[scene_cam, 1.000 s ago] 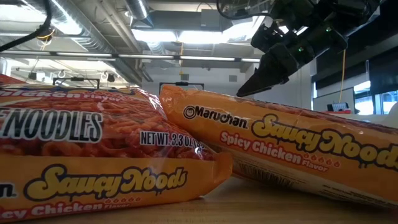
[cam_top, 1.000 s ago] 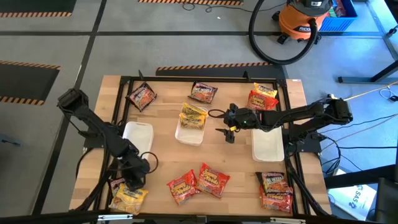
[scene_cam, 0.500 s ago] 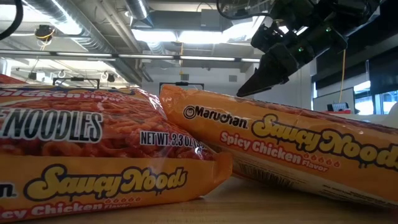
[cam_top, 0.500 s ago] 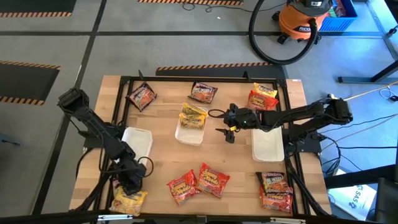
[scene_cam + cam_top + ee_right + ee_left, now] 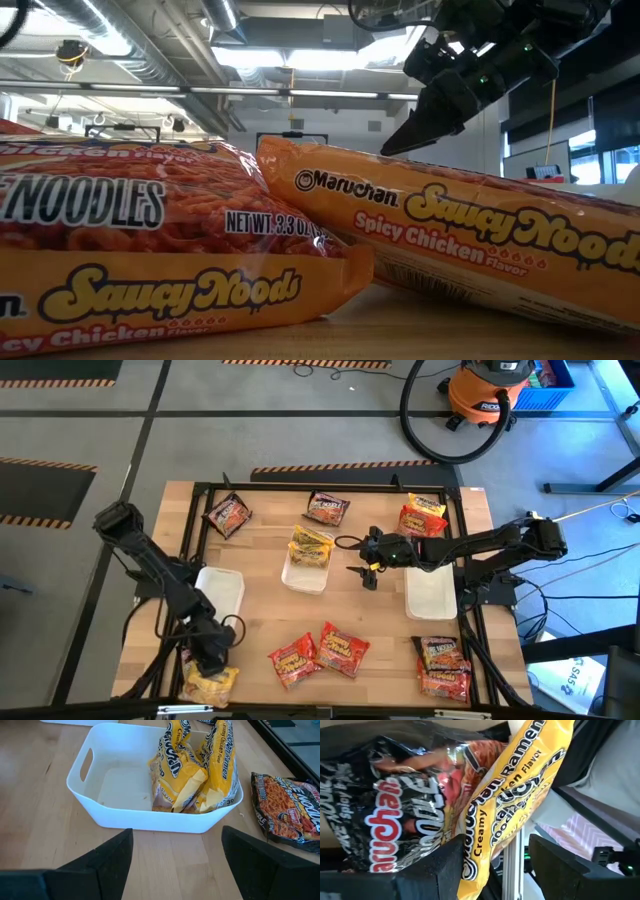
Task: Sort Maruchan noodles
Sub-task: Put the bottom yellow noodle pack into the center white bin
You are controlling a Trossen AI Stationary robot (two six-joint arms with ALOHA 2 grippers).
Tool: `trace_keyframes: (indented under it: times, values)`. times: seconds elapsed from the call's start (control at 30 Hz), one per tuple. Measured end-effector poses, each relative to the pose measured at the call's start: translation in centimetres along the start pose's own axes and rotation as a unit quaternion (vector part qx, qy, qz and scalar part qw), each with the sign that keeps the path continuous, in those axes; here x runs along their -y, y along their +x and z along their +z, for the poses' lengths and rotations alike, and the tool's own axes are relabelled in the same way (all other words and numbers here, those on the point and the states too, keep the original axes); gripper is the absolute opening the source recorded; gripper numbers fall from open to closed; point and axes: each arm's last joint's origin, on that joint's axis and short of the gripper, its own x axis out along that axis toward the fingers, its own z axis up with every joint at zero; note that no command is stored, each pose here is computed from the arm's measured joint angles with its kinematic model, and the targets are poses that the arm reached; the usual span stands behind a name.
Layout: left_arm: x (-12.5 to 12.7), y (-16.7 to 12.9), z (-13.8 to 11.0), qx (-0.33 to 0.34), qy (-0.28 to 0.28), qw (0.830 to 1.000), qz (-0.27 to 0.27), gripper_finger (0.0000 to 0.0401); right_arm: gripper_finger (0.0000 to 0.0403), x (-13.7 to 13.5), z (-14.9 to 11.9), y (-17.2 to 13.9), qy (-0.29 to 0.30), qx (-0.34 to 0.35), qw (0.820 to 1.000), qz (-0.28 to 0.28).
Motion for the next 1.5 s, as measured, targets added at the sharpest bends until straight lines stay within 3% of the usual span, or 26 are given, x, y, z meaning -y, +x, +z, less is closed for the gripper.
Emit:
trace_keyframes:
  times: [0.3, 0.43, 0.67, 0.8, 0.93, 1.2, 1.5]
  values:
    - [0.7, 0.5, -1.5, 0.071, 0.037, 0.997, 0.008, 0.0211, 0.028, 0.0, 0.0, 0.0, 0.0, 0.0, 1.0, 0.0]
    - [0.8, 0.4, -1.6, 0.056, 0.027, 0.998, 0.004, 0.0211, 0.028, 0.0, 0.0, 0.0, 0.0, 0.0, 1.0, 0.0]
    - [2.3, -0.6, -1.6, 0.049, 0.003, 0.995, -0.083, 0.0211, 0.028, 0.0, 0.0, 0.0, 0.0, 0.0, 1.0, 0.0]
    - [2.4, -0.7, -1.3, 0.059, -0.002, 0.994, -0.088, 0.0211, 0.028, 0.0, 0.0, 0.0, 0.0, 0.001, 1.0, 0.0]
    - [2.1, -1.0, -0.4, 0.104, 0.02, 0.991, -0.077, 0.0211, 0.028, 0.0, 0.0, 0.0, -0.001, 0.0, 1.0, 0.0]
    - [2.1, -2.4, 2.1, 0.22, 0.101, 0.968, -0.065, 0.0211, 0.028, 0.0, 0.0, 0.0, -0.002, 0.0, 1.0, 0.0]
    - [1.5, -3.6, 5.2, 0.277, 0.176, 0.944, -0.02, 0.0211, 0.028, 0.0, 0.0, 0.0, -0.002, 0.0, 1.0, 0.0]
